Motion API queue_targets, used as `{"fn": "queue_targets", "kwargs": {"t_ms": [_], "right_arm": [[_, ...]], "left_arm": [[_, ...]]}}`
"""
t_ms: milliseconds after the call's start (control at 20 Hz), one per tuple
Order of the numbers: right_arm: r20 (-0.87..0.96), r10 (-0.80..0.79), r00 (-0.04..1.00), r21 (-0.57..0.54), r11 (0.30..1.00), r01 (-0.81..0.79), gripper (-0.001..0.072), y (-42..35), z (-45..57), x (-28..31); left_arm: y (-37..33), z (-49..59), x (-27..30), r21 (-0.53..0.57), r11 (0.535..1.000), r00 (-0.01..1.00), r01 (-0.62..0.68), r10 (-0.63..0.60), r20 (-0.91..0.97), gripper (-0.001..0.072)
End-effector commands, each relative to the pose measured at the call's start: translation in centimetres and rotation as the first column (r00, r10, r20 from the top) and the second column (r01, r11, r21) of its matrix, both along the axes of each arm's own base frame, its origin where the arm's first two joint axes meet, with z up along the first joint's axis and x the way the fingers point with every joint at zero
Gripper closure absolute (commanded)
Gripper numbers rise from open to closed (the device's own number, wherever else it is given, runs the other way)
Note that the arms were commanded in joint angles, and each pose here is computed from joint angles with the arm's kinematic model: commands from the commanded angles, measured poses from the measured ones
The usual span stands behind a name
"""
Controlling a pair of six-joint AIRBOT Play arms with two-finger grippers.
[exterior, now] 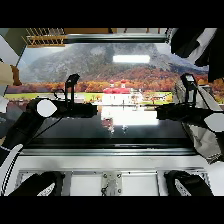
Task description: Fold the clothes and pants, and hang the long-sleeved shirts on hangers.
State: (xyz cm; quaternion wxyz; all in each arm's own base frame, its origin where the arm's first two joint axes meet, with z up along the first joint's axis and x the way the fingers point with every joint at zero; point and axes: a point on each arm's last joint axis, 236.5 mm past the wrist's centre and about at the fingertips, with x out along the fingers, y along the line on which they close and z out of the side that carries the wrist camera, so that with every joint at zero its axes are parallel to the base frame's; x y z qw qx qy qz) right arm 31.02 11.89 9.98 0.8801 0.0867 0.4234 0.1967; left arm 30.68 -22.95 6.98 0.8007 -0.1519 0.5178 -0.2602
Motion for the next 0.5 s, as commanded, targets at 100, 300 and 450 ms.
{"fn": "queue_targets", "kwargs": {"t_ms": [100,300,450], "right_arm": [[-0.022,0.029,0.999,0.001,1.000,-0.029,0.0704,0.73,-0.65,-0.27],[-0.022,0.029,0.999,0.001,1.000,-0.029,0.0704,0.74,-0.64,-0.27],[-0.022,0.029,0.999,0.001,1.000,-0.029,0.0704,0.73,-0.65,-0.27]], "left_arm": [[-0.01,0.05,0.05,-0.001,1.000,1.000,-0.001,0.001,0.003,0.0694],[-0.01,0.05,0.05,-0.001,1.000,1.000,-0.001,0.001,0.003,0.0694],[-0.01,0.05,0.05,-0.001,1.000,1.000,-0.001,0.001,0.003,0.0694]]}}
